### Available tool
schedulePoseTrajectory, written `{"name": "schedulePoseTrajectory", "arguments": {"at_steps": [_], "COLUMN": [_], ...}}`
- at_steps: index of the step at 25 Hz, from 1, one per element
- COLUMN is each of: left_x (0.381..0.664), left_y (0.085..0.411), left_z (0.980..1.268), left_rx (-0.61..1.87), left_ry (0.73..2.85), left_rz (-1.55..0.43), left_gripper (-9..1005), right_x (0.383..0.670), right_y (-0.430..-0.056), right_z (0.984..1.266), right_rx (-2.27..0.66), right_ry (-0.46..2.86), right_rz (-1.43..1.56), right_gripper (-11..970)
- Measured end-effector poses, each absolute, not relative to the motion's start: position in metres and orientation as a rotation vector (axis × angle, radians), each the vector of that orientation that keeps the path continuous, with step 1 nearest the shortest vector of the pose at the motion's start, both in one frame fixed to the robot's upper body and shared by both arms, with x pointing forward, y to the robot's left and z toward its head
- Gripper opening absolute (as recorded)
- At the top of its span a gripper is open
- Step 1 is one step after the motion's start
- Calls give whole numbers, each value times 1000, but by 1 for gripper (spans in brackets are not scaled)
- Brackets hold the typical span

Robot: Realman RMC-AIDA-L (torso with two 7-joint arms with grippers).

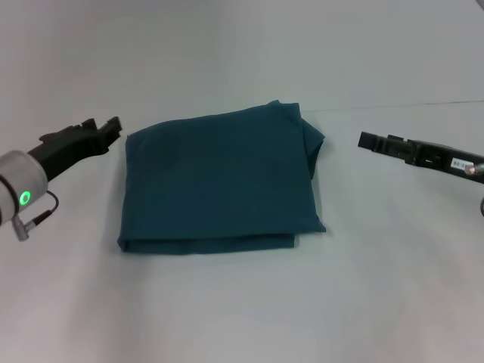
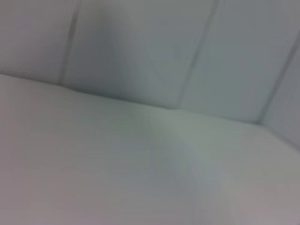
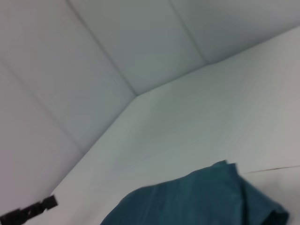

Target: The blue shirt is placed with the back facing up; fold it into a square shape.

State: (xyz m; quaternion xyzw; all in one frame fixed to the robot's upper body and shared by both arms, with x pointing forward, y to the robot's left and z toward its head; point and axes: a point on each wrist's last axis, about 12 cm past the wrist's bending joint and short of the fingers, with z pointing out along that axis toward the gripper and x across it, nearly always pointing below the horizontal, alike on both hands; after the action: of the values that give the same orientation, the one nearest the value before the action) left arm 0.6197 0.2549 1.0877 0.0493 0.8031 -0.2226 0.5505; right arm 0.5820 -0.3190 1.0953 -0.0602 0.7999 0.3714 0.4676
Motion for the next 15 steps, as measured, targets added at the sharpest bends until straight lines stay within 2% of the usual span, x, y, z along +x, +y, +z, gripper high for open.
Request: {"name": "schedulePoseTrajectory", "arguments": {"at_steps": [5, 11, 14, 15], "left_x": [592, 554, 538, 534], "left_y": [255, 245, 242, 241], "left_z": [1086, 1093, 1095, 1094], "left_rx": [244, 516, 633, 657], "left_ry": [1821, 1658, 1598, 1598], "left_rz": [-721, -966, -1049, -1068], "left_gripper": [454, 583, 814, 845], "right_x": [567, 556, 554, 553], "right_y": [-316, -303, -291, -288], "right_z": [1094, 1098, 1099, 1099], "right_rx": [-341, -617, -765, -798], "right_ry": [1909, 1829, 1840, 1844], "right_rz": [908, 931, 970, 981], "right_gripper": [890, 908, 897, 897]}}
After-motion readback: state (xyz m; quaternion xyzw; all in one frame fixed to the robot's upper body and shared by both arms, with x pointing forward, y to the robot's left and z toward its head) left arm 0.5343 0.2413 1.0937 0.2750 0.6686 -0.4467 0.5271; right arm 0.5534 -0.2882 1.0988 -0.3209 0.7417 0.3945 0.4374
